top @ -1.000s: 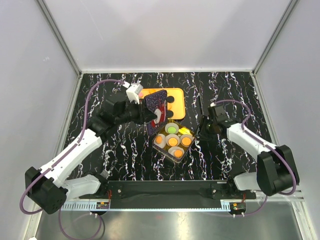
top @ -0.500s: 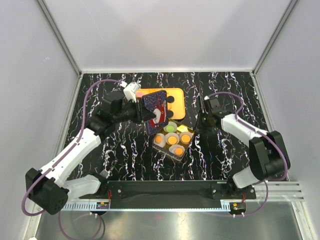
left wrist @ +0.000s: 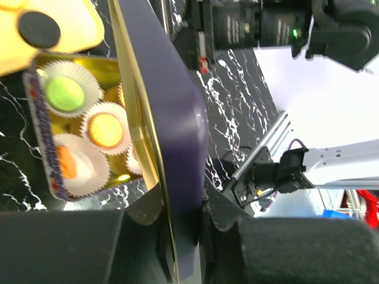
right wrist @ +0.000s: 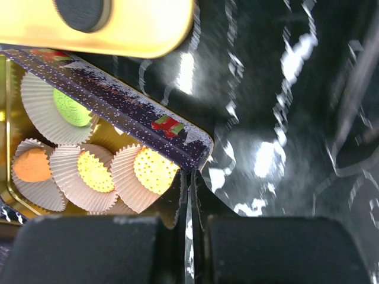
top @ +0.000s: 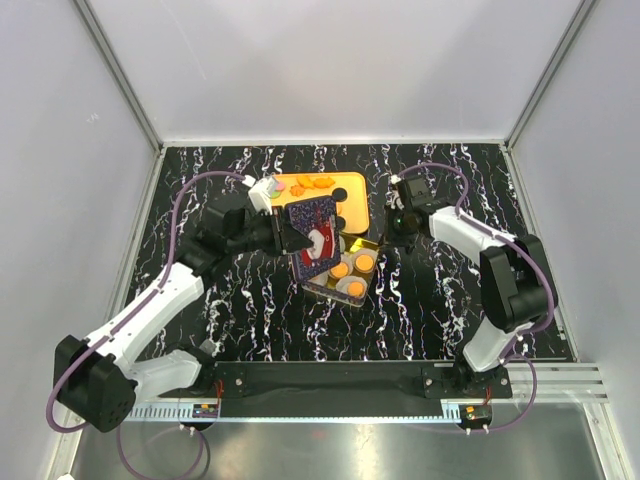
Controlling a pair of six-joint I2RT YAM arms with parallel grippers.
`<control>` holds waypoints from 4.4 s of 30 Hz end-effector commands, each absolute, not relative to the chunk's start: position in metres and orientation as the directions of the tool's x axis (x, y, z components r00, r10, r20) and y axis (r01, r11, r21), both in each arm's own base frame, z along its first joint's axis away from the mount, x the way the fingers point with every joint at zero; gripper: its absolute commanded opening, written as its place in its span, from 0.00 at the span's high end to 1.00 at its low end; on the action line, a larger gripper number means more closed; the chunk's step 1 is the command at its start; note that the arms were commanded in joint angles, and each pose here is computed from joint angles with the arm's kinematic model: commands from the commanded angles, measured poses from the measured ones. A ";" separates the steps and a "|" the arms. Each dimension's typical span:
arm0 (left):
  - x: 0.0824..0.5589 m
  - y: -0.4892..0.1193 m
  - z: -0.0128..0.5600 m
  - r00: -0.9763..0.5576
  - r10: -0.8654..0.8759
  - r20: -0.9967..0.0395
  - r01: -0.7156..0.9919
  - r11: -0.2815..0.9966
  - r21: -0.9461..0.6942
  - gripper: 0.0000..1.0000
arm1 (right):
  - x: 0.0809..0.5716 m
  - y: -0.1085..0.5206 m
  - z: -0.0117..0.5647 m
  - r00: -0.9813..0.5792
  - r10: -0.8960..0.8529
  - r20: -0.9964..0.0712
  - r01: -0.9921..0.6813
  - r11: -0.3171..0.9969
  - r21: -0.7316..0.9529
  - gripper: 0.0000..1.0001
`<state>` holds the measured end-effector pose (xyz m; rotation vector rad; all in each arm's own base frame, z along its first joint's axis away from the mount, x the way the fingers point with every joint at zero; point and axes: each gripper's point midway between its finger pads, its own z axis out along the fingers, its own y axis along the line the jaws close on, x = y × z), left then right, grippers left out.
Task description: Pack the cookies
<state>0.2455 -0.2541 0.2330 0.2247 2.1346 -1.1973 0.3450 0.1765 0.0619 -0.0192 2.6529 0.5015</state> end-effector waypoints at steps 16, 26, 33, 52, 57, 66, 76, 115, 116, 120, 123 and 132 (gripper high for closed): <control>0.234 -0.263 0.236 -0.774 -0.191 -0.603 0.479 0.446 -0.756 1.00 | 0.360 0.233 0.081 -0.786 -0.217 -0.579 -0.451 0.842 0.296 1.00; 0.229 -0.266 0.225 -0.796 -0.195 -0.573 0.464 0.411 -0.785 1.00 | 0.365 0.241 0.086 -0.764 -0.262 -0.590 -0.481 0.840 0.250 1.00; 0.224 -0.264 0.222 -0.816 -0.227 -0.531 0.442 0.348 -0.827 1.00 | 0.368 0.255 0.123 -0.751 -0.216 -0.624 -0.493 0.812 0.312 0.67; 0.229 -0.273 0.205 -0.889 -0.184 -0.420 0.374 0.237 -0.897 1.00 | 0.340 0.214 0.166 -0.776 0.105 -0.622 -0.199 0.895 0.400 0.29; 0.231 -0.279 0.202 -0.906 -0.161 -0.391 0.363 0.181 -0.914 1.00 | 0.329 0.217 0.154 -0.783 0.159 -0.601 -0.182 0.866 0.466 0.14; 0.233 -0.283 0.198 -0.919 -0.150 -0.365 0.345 0.144 -0.927 0.99 | 0.320 0.239 0.118 -0.812 0.197 -0.550 -0.209 0.782 0.587 0.04; 0.230 -0.284 0.203 -0.927 -0.150 -0.343 0.330 0.105 -0.938 0.98 | 0.319 0.247 0.137 -0.776 0.267 -0.571 -0.235 0.717 0.656 0.00; 0.243 -0.287 0.156 -0.959 -0.141 -0.245 0.223 0.158 -0.962 0.93 | 0.303 0.257 0.087 -0.830 0.281 -0.483 -0.203 0.654 0.729 0.00; 0.243 -0.287 0.155 -0.960 -0.142 -0.243 0.220 0.160 -0.962 0.92 | 0.303 0.256 0.087 -0.828 0.282 -0.484 -0.203 0.654 0.728 0.00; 0.243 -0.286 0.153 -0.960 -0.145 -0.238 0.213 0.169 -0.962 0.91 | 0.304 0.257 0.087 -0.826 0.282 -0.488 -0.209 0.652 0.729 0.00; 0.245 -0.284 0.151 -0.959 -0.153 -0.239 0.210 0.183 -0.960 0.86 | 0.303 0.259 0.087 -0.829 0.280 -0.484 -0.216 0.638 0.739 0.00; 0.252 -0.274 0.142 -0.954 -0.184 -0.238 0.190 0.246 -0.951 0.69 | 0.302 0.261 0.079 -0.841 0.276 -0.465 -0.205 0.632 0.747 0.01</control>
